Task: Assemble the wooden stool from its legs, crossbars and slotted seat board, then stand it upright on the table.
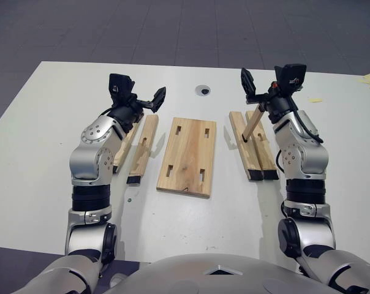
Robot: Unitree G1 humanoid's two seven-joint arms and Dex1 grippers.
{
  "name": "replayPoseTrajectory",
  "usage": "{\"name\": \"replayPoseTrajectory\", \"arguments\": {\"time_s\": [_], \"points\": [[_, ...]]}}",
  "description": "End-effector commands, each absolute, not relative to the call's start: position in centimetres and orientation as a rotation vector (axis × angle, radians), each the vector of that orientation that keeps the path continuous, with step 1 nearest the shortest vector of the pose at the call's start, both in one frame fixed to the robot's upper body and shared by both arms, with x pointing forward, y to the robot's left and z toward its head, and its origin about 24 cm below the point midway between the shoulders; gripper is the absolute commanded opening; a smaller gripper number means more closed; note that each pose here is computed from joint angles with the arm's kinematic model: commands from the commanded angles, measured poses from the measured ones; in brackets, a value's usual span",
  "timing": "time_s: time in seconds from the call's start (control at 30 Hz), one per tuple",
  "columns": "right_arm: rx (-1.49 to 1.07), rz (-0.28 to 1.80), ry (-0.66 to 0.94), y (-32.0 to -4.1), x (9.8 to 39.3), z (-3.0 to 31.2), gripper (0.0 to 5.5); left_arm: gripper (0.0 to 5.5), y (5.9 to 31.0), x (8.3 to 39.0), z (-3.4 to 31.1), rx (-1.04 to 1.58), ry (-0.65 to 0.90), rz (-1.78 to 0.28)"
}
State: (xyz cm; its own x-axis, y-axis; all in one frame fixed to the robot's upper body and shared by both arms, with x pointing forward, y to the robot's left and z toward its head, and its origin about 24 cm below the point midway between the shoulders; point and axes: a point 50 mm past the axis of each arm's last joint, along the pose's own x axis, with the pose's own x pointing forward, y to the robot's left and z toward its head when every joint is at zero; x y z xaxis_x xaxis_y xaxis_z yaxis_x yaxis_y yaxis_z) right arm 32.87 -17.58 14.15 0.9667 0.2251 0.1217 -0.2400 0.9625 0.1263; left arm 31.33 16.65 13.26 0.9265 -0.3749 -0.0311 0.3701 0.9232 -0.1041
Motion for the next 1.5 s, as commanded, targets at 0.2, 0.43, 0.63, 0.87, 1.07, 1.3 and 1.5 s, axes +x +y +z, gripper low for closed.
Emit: {"name": "replayPoseTrajectory", "arguments": {"time_s": [0.2, 0.43, 0.63, 0.87, 1.07, 1.3, 1.5], "points": [[0.152, 0.245, -0.318, -17.9, 33.9, 21.5, 5.39, 5.40, 16.6, 31.6, 13.5, -0.086, 0.040, -0.378], [0.179, 0.266, -0.221, -17.5, 34.0, 19.2, 5.39, 5.40, 16.7, 31.5, 13.4, -0.089, 0.041, -0.370], [0.145, 0.308, 0.306, -16.7, 31.3, 5.0, 5.39, 5.40, 16.5, 31.2, 13.0, -0.099, 0.054, -0.365], [0.432, 0.272, 0.086, -18.2, 32.2, 9.0, 5.39, 5.40, 16.0, 30.3, 12.1, -0.127, 0.077, -0.355], [0.609, 0.251, -0.130, -19.0, 32.1, 14.0, 5.39, 5.40, 16.0, 30.4, 12.2, -0.132, 0.072, -0.351], [0.671, 0.304, -0.319, -19.0, 30.9, 20.2, 5.39, 5.40, 16.1, 30.3, 12.0, -0.125, 0.079, -0.350], [0.428, 0.335, -0.187, -16.1, 31.2, 17.4, 5.39, 5.40, 15.9, 30.5, 12.1, -0.124, 0.077, -0.353]]}}
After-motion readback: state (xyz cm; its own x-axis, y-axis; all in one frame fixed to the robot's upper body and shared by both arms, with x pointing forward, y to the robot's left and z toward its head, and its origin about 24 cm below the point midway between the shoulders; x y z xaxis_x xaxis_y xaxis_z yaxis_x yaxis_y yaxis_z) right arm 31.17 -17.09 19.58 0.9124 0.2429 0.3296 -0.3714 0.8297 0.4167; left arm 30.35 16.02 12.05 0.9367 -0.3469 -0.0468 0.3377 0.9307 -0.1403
